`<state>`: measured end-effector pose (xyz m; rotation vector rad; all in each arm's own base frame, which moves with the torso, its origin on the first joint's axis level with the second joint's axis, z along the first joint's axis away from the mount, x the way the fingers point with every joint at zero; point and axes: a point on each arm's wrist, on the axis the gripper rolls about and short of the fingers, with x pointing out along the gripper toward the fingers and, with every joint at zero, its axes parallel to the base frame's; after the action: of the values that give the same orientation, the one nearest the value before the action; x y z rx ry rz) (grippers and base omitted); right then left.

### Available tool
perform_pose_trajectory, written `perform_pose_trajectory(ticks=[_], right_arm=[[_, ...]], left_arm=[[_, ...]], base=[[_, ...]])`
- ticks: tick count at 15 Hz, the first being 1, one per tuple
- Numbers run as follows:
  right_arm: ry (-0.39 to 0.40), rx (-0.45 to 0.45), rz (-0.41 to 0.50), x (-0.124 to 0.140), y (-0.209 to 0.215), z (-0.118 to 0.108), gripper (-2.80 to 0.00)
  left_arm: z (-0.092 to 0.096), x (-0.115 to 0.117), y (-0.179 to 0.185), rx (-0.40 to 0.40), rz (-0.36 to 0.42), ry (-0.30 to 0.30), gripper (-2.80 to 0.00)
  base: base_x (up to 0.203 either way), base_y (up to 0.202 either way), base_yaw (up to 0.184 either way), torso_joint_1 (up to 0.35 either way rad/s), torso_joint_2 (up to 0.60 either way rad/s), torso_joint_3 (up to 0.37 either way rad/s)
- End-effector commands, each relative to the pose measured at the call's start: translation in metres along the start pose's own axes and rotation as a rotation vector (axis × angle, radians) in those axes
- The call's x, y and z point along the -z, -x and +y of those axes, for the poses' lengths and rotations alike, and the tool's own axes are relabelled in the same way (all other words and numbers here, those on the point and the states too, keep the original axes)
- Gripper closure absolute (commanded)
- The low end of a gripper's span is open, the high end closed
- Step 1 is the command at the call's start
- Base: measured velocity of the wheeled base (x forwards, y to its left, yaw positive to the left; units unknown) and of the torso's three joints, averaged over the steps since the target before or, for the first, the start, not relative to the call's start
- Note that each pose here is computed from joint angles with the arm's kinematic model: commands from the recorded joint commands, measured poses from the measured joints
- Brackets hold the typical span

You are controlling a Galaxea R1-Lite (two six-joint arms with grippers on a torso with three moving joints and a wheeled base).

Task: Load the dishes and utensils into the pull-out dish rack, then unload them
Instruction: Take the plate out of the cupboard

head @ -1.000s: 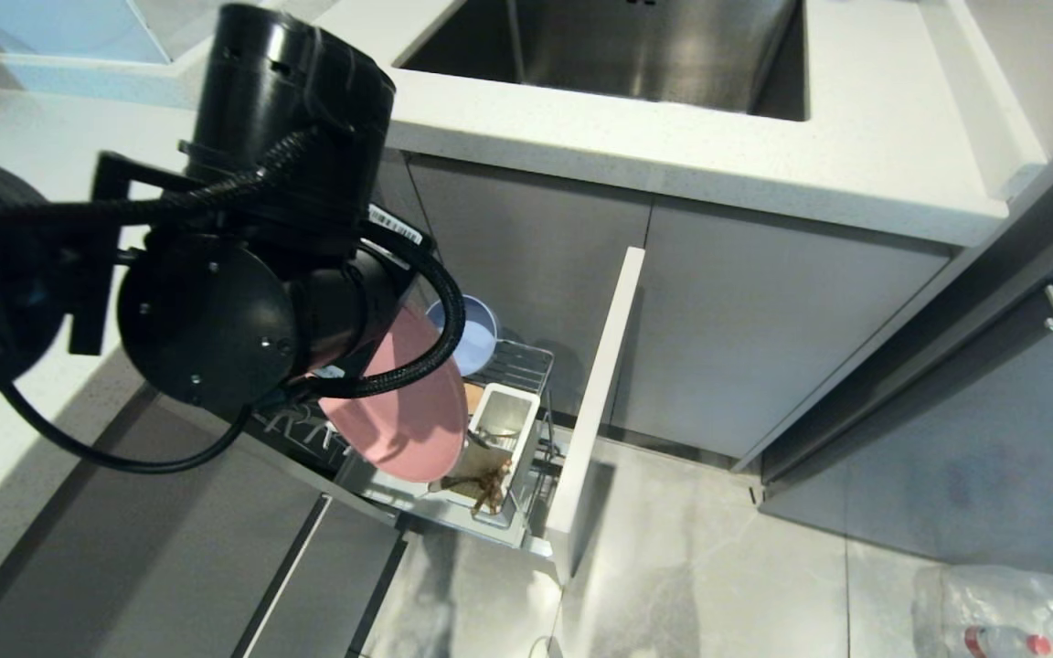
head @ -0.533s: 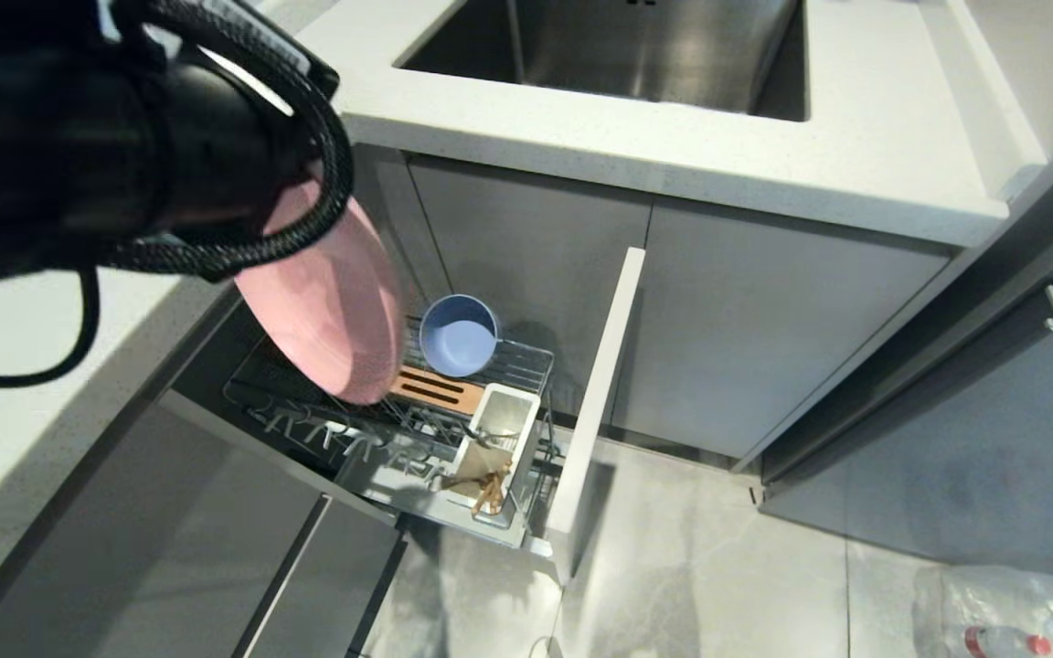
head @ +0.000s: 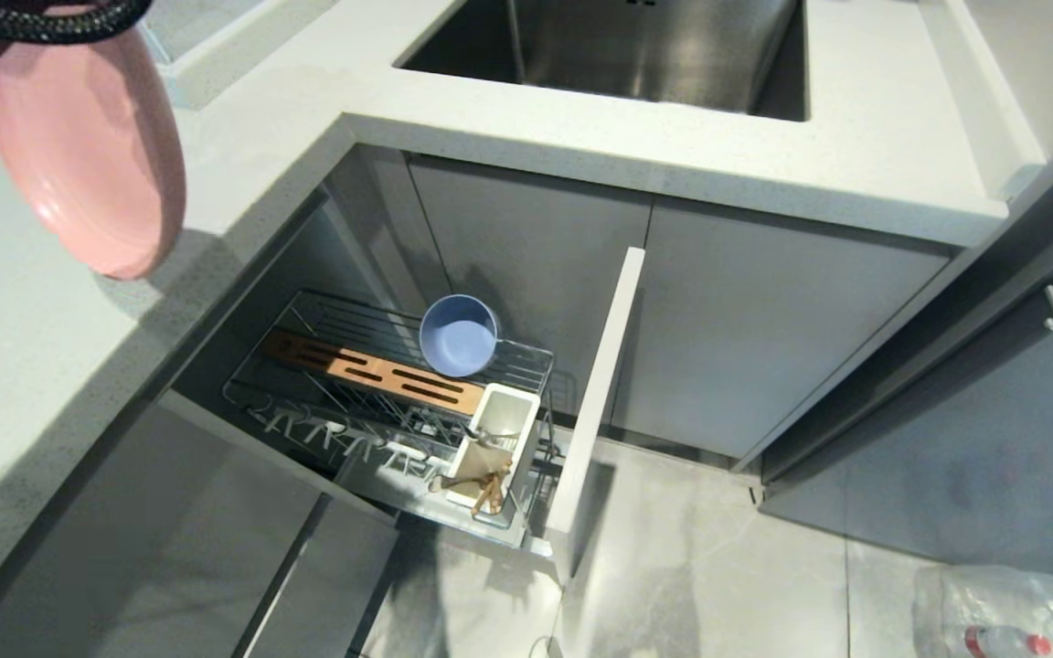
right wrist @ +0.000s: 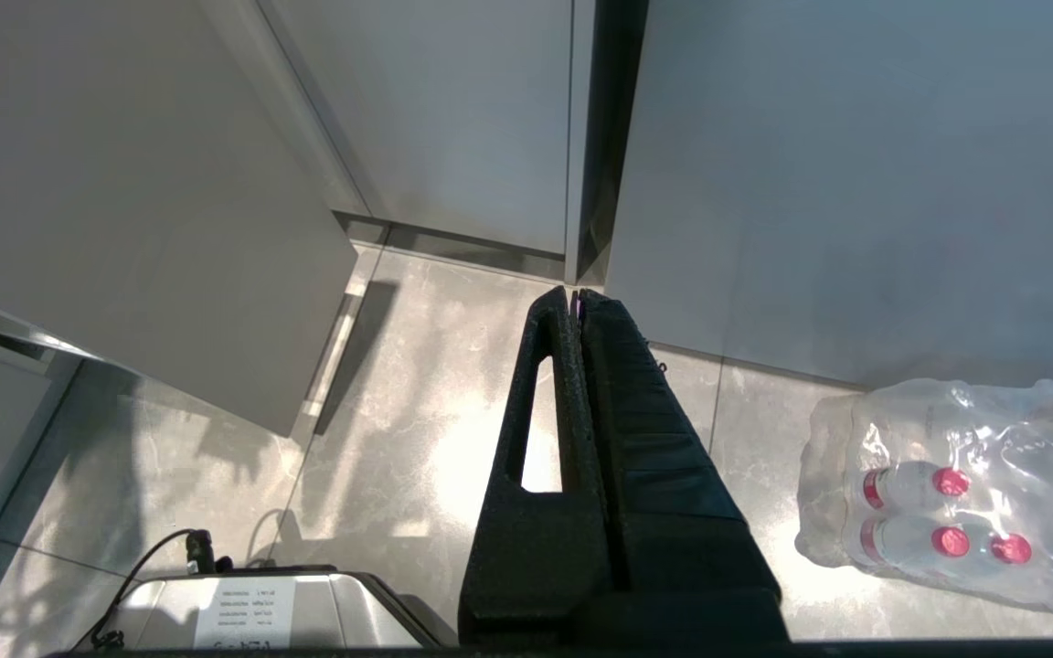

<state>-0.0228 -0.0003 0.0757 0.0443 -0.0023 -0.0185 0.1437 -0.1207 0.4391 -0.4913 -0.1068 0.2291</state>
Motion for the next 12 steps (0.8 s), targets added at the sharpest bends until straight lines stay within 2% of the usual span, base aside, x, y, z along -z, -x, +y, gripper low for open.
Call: perform_pose_trajectory(ticks=[1,5,7,9,12], right_arm=[[0.000,0.000,0.000,0.000,0.000,0.000,0.00],[0.000,0.000,-0.001,0.000,0.000,0.000,0.00],[0.000,0.000,-0.001,0.000,0.000,0.000,0.00],[0.000,0.000,-0.001,0.000,0.000,0.000,0.00],[0.000,0.000,0.001,0.000,0.000,0.000,0.00]], left_arm=[[0.006,-0.004,-0.012,-0.071,-0.037,-0.064,0.00],[0.035,-0.017,-0.046,-0.262,-0.109,-0.182,0.00],[0.049,-0.015,-0.055,-0.349,-0.076,-0.270,0.00],[0.057,-0.019,-0.060,-0.370,-0.050,-0.297,0.00],[0.070,-0.017,-0.086,-0.467,-0.050,-0.330,0.00]], base=[[0.000,0.000,0.000,0.000,0.00,0.000],[0.000,0.000,0.000,0.000,0.00,0.000],[0.000,0.000,0.000,0.000,0.00,0.000],[0.000,0.000,0.000,0.000,0.00,0.000],[0.000,0.000,0.000,0.000,0.00,0.000]])
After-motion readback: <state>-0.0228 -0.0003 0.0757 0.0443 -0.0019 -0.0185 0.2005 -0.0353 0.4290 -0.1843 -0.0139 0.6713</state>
